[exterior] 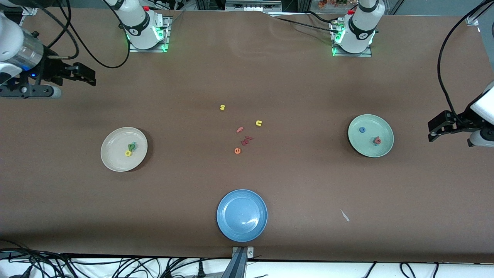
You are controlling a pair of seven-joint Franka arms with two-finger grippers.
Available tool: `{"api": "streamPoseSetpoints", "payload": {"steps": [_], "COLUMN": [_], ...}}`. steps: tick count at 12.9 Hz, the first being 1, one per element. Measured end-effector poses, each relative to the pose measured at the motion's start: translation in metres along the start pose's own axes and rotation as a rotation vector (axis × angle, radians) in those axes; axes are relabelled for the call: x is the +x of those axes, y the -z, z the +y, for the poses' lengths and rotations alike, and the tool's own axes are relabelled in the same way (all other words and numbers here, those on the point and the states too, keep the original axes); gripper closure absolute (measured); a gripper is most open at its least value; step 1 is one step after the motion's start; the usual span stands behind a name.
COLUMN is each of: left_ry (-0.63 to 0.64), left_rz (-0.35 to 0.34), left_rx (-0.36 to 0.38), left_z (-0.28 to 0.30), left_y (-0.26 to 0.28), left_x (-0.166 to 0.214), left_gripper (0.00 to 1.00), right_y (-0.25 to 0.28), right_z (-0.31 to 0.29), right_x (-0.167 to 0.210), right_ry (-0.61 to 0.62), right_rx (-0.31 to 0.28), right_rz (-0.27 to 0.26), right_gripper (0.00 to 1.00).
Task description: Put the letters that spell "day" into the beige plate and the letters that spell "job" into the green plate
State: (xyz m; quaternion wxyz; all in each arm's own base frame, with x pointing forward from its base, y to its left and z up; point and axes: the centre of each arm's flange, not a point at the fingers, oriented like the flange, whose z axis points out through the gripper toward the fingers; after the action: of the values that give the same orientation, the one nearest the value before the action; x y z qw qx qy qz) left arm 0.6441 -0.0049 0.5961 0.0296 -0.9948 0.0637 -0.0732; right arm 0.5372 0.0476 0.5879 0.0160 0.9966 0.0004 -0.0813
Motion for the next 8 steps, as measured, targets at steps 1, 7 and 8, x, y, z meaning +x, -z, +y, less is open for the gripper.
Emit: {"api": "streamPoseSetpoints", "payload": {"steps": [1,7,8], "left_ry": [0.014,0.067,0.063], "left_rz": [-0.011,-0.034,-0.038], "left_rx": [-0.009,-0.116,-0.117], "left_z": [-0.001,-0.004,-0.002], "left_y": [-0.007,-0.029,-0.031], "left_x": [0.001,0.003,0.003], "left_gripper": [0.00,0.00,0.00], "right_y": [0.000,0.004,0.003], "right_z": [0.005,0.012,0.013], "right_x": [0.001,0.006,0.007], "right_ry": [0.018,0.055,0.053], "right_rx": [0.002,0.006,0.006], "right_rz": [0.006,0.050,0.048], "right_gripper": [0.00,0.00,0.00]}}
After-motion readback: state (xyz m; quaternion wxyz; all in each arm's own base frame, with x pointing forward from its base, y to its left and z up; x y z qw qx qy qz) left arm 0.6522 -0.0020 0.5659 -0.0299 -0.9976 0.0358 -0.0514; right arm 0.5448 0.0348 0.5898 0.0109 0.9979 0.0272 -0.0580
